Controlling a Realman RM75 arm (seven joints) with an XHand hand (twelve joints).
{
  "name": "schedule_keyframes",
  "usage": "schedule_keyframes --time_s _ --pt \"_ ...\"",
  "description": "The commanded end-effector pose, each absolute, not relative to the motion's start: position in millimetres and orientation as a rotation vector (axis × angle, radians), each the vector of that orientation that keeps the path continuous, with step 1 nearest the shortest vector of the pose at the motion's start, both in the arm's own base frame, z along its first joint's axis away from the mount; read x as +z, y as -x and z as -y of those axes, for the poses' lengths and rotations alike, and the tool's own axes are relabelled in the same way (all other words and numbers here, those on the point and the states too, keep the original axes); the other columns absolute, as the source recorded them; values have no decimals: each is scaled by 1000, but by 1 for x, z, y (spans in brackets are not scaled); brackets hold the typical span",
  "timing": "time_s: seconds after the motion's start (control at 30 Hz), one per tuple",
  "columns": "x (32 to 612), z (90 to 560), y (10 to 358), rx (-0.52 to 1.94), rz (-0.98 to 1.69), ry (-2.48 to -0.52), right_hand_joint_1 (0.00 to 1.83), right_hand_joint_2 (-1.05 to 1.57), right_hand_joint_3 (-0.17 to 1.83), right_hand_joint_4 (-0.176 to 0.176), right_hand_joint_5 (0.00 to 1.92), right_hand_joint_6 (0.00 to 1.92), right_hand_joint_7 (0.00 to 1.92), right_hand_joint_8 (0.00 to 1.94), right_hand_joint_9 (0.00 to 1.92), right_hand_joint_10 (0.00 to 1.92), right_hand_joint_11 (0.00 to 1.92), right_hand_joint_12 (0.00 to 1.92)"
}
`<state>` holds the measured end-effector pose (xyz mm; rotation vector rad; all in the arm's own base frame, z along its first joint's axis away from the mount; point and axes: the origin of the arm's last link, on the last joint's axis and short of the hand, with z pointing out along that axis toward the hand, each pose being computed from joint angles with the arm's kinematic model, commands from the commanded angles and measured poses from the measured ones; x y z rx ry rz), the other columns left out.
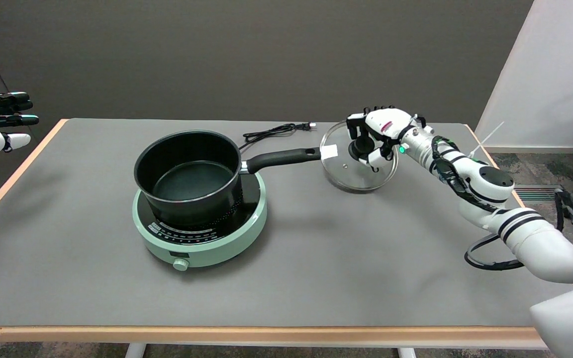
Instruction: Pick up the pot lid.
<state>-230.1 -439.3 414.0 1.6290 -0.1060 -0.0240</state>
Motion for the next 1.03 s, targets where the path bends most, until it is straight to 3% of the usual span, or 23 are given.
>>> schedule_keyframes --time_s 0.03,0.43,1.03 --pt "403 446 175 80 -13 -1683 1347 778 960 124 496 1737 804 1650 799 1921 760 1921" --pt "363 455 116 236 -18 -1829 1353 759 983 140 505 1745 820 1639 830 1921 780 1921" --pt "281 501 30 156 -41 -2168 1355 752 983 151 513 1743 829 1624 829 1921 790 1921"
